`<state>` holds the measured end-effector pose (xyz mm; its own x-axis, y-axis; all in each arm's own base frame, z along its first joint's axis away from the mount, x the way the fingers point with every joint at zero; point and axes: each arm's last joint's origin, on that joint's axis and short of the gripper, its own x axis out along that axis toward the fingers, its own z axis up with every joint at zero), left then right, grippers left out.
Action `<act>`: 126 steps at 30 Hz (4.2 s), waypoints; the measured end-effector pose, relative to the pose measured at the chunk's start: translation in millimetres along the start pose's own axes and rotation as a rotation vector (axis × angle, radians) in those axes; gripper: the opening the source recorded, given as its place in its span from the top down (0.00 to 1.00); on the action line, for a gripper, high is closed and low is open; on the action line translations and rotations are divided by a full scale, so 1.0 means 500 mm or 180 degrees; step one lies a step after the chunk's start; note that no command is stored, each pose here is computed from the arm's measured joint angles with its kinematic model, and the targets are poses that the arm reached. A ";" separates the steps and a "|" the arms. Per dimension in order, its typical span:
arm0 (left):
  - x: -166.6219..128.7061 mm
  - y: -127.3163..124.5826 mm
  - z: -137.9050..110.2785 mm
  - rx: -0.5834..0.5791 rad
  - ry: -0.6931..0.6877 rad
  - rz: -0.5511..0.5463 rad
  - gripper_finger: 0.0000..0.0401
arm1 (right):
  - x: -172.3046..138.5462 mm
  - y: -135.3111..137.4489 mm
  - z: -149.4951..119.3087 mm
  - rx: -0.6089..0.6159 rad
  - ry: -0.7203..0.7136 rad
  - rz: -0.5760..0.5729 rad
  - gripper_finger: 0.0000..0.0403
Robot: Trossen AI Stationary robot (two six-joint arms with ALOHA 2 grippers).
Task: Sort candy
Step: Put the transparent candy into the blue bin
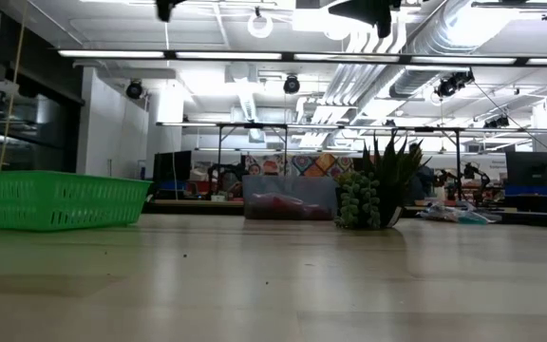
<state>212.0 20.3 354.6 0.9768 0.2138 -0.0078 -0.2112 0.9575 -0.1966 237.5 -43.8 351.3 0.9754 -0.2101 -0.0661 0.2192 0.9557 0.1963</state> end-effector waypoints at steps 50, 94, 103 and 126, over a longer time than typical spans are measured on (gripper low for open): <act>0.063 0.018 0.006 -0.0431 -0.0362 -0.0669 0.51 | -0.121 -0.297 -0.376 0.1906 0.2756 -0.4114 0.38; 0.050 0.027 0.038 -0.0607 -0.0721 -0.0899 0.51 | -0.125 -0.053 -0.004 0.0481 0.0213 0.0074 1.00; 0.057 0.014 -0.011 0.0012 -0.0026 -0.0907 0.51 | -0.055 0.025 -0.020 -0.0105 0.0051 0.0812 1.00; 0.057 0.003 -0.023 -0.0055 0.0147 -0.0893 0.51 | -0.039 0.077 -0.044 0.1166 0.0570 0.1452 1.00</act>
<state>239.8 25.4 342.7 0.9976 -0.0686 0.0046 0.0680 0.9744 -0.2141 226.2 1.6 338.7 0.9608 0.2720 -0.0534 -0.1955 0.8016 0.5650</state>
